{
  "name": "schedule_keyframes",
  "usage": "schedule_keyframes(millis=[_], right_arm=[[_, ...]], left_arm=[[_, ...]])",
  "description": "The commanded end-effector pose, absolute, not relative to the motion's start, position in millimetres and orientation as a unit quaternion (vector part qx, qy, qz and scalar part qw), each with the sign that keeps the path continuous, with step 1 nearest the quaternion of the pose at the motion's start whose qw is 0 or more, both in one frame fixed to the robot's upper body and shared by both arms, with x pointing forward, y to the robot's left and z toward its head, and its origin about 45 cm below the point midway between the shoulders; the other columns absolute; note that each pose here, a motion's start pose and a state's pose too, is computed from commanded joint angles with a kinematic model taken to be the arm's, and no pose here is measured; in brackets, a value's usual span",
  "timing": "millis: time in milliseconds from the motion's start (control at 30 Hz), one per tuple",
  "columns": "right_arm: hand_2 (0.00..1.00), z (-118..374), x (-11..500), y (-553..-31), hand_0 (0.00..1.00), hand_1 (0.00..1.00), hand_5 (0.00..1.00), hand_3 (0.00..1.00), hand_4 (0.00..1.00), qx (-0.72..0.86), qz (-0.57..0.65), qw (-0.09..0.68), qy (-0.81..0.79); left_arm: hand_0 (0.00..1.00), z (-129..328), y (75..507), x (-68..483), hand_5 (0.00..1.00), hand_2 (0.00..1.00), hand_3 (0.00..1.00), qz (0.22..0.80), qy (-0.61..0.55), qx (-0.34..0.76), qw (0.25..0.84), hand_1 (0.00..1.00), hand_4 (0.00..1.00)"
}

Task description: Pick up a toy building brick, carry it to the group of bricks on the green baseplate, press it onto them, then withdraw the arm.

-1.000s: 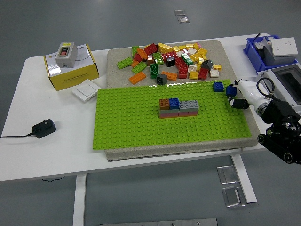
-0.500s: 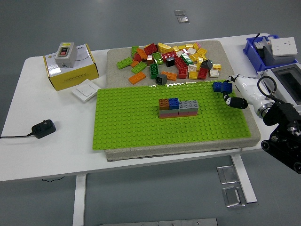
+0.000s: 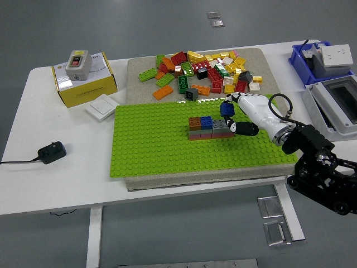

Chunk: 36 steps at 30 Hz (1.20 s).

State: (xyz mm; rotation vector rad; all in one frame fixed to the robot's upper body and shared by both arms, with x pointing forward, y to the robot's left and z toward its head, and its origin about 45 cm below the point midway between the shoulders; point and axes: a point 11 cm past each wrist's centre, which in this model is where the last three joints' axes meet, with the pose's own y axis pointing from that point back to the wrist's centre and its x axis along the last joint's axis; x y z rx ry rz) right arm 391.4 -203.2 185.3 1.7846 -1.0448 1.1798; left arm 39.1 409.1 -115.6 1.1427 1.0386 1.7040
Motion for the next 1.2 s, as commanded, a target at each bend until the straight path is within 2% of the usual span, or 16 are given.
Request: schedule_keyframes(millis=[1200], right_arm=[[0.87, 155, 395, -193, 0.758, 0.828, 0.34, 0.548, 0.47, 0.716, 0.428, 0.389, -0.392]], left_arm=[[0.663, -115, 410, 45, 0.7, 0.584, 0.607, 0.677, 0.409, 0.452, 0.413, 0.661, 0.193]])
